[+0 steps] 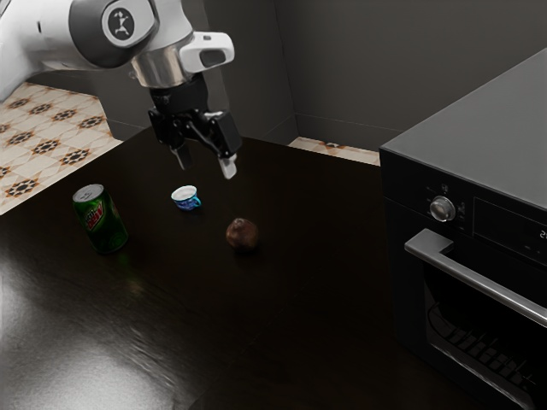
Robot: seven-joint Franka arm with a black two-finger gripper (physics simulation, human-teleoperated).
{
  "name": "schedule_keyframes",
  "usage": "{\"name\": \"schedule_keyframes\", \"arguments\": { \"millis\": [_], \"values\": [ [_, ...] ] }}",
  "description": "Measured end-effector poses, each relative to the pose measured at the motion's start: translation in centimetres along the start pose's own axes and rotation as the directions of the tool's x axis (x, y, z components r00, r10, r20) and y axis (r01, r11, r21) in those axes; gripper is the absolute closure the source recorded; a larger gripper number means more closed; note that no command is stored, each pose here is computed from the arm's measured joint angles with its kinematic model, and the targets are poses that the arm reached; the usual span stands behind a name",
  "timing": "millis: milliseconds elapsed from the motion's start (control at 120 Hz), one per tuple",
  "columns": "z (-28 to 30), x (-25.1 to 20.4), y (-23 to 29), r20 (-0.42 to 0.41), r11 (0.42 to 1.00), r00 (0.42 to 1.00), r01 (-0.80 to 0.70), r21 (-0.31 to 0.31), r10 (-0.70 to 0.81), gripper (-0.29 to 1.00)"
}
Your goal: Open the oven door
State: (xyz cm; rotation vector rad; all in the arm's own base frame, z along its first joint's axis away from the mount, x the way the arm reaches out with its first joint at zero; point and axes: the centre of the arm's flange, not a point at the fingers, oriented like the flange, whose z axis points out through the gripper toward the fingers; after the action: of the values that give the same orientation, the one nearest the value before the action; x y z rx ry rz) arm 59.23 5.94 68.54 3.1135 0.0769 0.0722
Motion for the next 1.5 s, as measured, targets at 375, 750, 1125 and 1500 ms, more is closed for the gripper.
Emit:
{"name": "schedule_keyframes", "arguments": {
  "millis": [375, 750, 1125, 1500],
  "values": [
    [-20.7, -15.7, 7.6, -0.34, 0.915, 0.851, -0.392, 0.095, 0.4, 0.0],
    [-7.7, -27.1, 43.8, -0.15, -0.148, -0.193, -0.952, 0.27, 0.97, 0.0],
    [-1.6, -19.4, 43.8, -0.009, -0.276, -0.289, -0.925, 0.259, 0.957, 0.0],
    [0.7, -14.9, 44.5, -0.009, -0.321, -0.335, -0.911, 0.258, 0.942, 0.0]
  ]
}}
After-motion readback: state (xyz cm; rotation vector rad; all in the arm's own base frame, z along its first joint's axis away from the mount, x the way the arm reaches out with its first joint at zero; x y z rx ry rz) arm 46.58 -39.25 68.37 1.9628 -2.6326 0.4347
